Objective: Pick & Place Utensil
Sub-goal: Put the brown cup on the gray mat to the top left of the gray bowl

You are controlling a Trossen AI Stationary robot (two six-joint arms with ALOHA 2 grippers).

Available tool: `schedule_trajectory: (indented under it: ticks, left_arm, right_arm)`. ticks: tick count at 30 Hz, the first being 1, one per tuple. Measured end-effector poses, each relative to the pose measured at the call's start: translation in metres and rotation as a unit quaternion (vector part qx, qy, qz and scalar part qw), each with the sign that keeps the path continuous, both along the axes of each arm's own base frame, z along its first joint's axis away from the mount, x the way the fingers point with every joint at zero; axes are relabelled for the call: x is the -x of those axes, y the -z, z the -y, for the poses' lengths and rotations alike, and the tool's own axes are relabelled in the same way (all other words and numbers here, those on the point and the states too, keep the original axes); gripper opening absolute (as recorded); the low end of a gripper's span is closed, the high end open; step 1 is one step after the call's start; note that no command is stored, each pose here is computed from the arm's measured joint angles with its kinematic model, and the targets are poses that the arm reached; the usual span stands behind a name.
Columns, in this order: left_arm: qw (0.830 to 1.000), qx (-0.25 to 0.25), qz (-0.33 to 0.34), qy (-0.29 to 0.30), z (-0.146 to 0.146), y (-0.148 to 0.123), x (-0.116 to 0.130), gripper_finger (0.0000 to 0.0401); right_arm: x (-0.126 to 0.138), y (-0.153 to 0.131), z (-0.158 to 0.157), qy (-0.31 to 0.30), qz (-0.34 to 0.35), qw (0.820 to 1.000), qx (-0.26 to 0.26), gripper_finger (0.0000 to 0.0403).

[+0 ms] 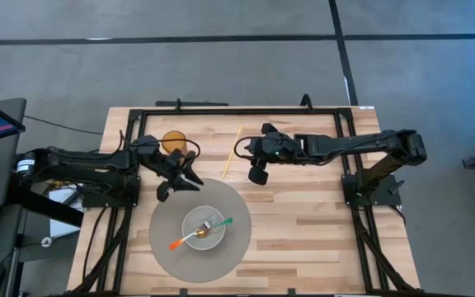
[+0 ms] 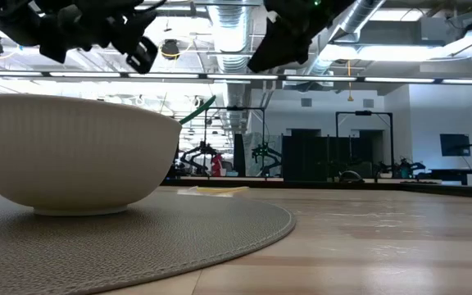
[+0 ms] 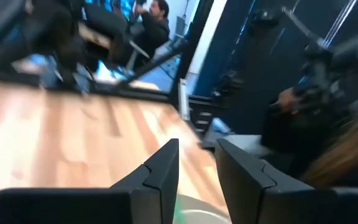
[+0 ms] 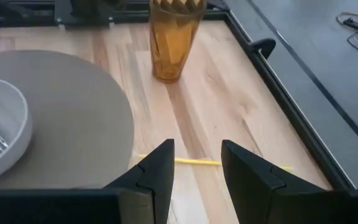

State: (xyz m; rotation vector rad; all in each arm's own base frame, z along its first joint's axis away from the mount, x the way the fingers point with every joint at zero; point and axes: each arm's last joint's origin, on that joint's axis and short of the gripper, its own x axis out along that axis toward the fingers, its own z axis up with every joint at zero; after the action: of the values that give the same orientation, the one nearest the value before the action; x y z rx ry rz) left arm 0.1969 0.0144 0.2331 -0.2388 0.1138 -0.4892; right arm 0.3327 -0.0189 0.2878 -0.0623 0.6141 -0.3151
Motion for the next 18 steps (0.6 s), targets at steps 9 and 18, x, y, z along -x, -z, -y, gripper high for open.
schedule_trajectory:
  ticks: [9, 18]
  left_arm:
    - [0.994, -0.059, 0.076, -0.054, -0.009, -0.01, 0.0, 0.0106]
    - [0.98, -0.063, 0.089, -0.165, -0.021, -0.021, 0.007, 0.0106]
  right_arm:
    - [-0.008, 0.009, -0.001, -0.003, -0.004, 1.0, -0.001, 0.0126]
    - [-0.038, 0.047, 0.008, -0.038, -0.047, 0.996, 0.061, 0.0126]
